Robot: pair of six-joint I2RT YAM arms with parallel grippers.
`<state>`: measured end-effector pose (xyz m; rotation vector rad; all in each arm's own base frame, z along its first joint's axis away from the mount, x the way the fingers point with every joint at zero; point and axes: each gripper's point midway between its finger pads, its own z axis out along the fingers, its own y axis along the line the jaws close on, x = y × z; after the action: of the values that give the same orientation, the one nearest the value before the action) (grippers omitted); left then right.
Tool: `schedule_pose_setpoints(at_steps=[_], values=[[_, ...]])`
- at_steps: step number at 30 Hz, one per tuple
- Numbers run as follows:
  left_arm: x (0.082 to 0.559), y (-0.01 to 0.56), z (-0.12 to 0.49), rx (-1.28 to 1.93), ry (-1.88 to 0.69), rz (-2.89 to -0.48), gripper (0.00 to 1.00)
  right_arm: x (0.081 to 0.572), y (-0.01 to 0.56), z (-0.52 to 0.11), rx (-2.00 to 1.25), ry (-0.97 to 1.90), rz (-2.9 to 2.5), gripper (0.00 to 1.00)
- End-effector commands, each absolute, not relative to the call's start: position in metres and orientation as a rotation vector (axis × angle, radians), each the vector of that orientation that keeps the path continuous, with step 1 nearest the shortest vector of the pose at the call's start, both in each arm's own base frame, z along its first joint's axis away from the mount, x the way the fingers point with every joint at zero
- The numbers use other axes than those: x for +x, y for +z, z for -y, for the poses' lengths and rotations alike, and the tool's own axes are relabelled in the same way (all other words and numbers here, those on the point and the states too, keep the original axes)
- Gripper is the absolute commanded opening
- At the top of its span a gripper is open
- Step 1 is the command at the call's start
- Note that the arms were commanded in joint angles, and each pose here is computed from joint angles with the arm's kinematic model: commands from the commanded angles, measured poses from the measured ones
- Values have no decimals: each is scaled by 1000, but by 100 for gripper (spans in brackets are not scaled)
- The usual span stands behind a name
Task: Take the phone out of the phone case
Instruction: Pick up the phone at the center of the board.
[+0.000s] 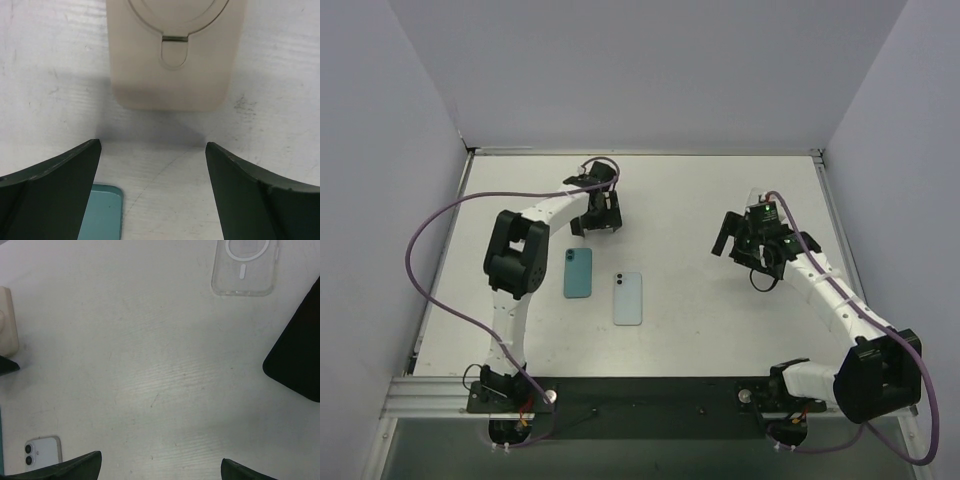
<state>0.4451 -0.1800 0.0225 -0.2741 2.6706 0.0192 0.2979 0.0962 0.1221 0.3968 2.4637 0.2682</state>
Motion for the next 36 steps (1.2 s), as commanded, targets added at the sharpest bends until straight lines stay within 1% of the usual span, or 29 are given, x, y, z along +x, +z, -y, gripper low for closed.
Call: schedule_pose_setpoints(at_steps=[1,10,18,21,22,23,25,26,27,29,32,33,35,36], values=[[459,26,185,-236,11,-2694,97,277,113,-92,367,238,-2513,94],[470,-1,181,-255,68,-2766,97,271,109,-93,360,243,-2523,95],[494,-6,181,-263,69,-2755,98,267,105,-93,351,242,-2538,95],[496,-11,181,-256,83,-2766,93,267,104,-93,353,243,-2541,95],[496,-15,182,-255,84,-2774,90,267,104,-93,353,243,-2541,95],[495,-16,183,-252,78,-2780,81,267,104,-92,356,240,-2540,95],[493,-14,185,-258,59,-2782,71,268,105,-93,355,243,-2538,95],[491,-13,187,-258,54,-2781,63,267,104,-93,357,245,-2539,95],[491,-11,190,-259,32,-2779,58,268,105,-94,354,247,-2539,95],[489,1,202,-229,-41,-2752,53,269,106,-95,359,253,-2538,94],[480,23,224,-136,-116,-2693,53,271,105,-97,361,266,-2546,94],[480,41,232,-118,-158,-2658,53,272,103,-99,361,272,-2554,94],[466,44,241,-87,-195,-2674,52,274,105,-102,362,281,-2552,94],[461,60,255,-69,-282,-2653,52,276,105,-103,364,289,-2550,93]])
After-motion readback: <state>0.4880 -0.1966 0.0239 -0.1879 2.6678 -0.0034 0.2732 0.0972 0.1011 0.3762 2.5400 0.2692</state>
